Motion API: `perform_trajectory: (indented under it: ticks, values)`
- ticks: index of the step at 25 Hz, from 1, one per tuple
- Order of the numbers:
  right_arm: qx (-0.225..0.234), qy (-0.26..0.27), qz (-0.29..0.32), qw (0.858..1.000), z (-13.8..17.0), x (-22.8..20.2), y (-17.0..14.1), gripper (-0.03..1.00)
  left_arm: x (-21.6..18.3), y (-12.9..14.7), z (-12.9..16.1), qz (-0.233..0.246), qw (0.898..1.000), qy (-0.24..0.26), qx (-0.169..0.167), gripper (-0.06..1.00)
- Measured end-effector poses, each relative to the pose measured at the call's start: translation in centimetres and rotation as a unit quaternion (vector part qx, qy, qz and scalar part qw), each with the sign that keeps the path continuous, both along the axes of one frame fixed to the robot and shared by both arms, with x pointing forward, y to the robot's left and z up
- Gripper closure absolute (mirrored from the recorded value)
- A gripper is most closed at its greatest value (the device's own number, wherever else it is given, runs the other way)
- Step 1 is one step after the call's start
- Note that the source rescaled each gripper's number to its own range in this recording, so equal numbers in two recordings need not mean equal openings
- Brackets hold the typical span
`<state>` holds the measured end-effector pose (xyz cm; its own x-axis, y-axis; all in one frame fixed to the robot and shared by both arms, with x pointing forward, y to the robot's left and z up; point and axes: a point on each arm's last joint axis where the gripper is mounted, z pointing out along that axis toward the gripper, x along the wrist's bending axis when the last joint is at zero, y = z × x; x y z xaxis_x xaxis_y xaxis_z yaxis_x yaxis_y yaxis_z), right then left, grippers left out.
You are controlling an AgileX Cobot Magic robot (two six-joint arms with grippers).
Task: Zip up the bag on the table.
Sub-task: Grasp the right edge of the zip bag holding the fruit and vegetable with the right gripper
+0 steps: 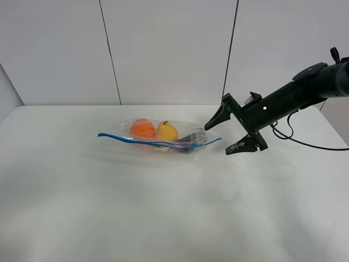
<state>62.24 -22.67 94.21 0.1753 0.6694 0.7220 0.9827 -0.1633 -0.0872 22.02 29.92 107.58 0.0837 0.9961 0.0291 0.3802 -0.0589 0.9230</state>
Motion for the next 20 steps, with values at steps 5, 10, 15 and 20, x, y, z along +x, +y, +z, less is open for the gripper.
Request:
perform_trajectory:
  ticks: [5, 10, 15, 20]
  values:
    - [0.019, 0.006, 0.004, 1.0, -1.3, 0.4, 0.6, 0.15, 0.0, 0.0, 0.0, 0.0, 1.0, 0.0, 0.0, -0.06]
    - [0.042, 0.023, -0.002, 0.999, -2.5, 1.1, 0.9, 0.26, 0.0, 0.0, 0.0, 0.0, 1.0, 0.0, 0.0, -0.06]
    - [0.061, 0.03, 0.01, 0.998, -2.5, 1.4, 1.5, 0.44, 0.0, 0.0, 0.0, 0.0, 1.0, 0.0, 0.0, -0.06]
    - [0.074, 0.024, 0.024, 0.997, -1.6, 1.8, 1.7, 0.51, 0.0, 0.0, 0.0, 0.0, 1.0, 0.0, 0.0, -0.06]
